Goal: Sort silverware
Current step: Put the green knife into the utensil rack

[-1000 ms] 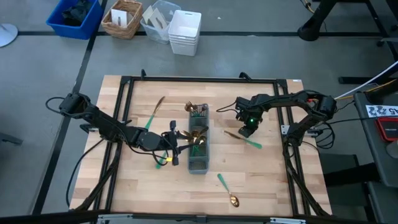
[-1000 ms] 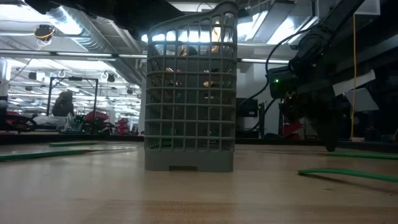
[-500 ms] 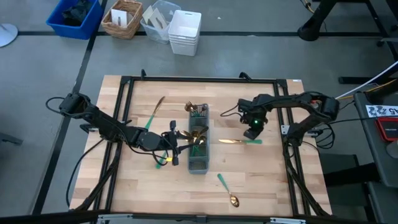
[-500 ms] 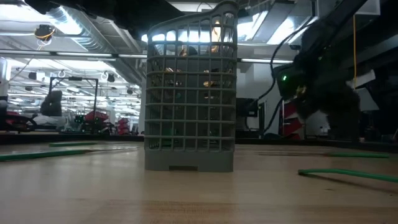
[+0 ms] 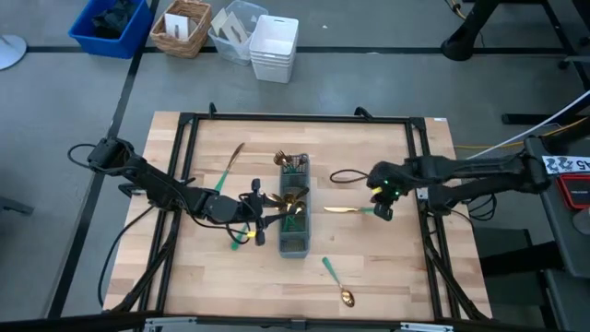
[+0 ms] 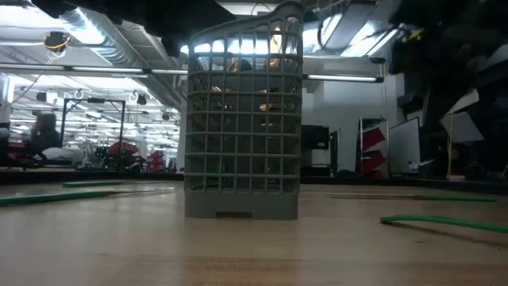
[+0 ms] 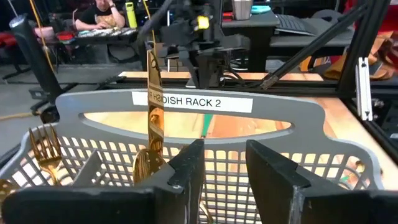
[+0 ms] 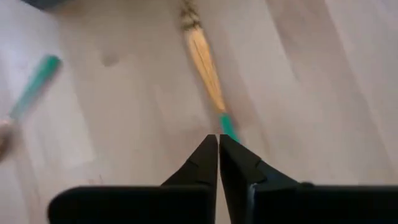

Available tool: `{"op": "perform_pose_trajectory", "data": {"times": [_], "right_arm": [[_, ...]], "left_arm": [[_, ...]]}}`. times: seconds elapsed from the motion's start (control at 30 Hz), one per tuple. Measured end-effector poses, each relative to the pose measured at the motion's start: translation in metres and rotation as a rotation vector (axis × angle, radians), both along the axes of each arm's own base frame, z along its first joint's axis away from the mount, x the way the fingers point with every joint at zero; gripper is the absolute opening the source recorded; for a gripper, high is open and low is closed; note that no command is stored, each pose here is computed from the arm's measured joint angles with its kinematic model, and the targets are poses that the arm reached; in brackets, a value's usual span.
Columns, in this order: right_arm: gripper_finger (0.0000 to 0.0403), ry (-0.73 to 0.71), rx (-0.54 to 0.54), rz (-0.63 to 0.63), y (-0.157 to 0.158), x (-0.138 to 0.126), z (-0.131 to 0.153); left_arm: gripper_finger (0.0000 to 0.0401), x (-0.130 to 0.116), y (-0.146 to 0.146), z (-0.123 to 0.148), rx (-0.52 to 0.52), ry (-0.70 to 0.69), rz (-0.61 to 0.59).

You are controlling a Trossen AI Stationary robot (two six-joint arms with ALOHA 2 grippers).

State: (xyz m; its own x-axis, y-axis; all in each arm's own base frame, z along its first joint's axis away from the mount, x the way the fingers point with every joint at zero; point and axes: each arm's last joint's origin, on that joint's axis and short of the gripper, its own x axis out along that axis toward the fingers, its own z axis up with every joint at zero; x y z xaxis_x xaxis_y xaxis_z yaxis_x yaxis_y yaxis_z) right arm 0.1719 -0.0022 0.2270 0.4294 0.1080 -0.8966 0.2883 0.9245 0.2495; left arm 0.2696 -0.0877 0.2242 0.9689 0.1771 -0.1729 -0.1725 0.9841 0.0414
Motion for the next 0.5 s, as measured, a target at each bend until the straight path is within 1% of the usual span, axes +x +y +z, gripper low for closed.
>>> {"op": "perform_pose_trajectory", "data": {"times": [0.1, 0.17, 0.3, 0.4, 0.5], "right_arm": [[0.0036, -0.065, 0.003, 0.053, 0.012, 0.001, 0.001], [0.0053, -0.078, 0.01, 0.093, 0.019, 0.002, -0.001], [0.0094, -0.073, 0.004, 0.141, 0.029, 0.007, -0.007], [0.0122, -0.084, -0.05, 0.133, 0.031, 0.014, -0.01], [0.0139, -0.08, -0.12, 0.103, 0.031, 0.021, -0.016]], "left_arm": [[0.0111, 0.0, 0.0, 0.0, -0.033, -0.006, -0.003], [0.0111, 0.0, -0.002, 0.001, -0.051, -0.012, -0.039], [0.0111, -0.001, -0.013, 0.007, -0.097, -0.068, -0.192], [0.0111, -0.006, -0.027, 0.01, -0.119, -0.085, -0.312], [0.0111, -0.011, -0.041, 0.007, -0.135, -0.073, -0.375]]}}
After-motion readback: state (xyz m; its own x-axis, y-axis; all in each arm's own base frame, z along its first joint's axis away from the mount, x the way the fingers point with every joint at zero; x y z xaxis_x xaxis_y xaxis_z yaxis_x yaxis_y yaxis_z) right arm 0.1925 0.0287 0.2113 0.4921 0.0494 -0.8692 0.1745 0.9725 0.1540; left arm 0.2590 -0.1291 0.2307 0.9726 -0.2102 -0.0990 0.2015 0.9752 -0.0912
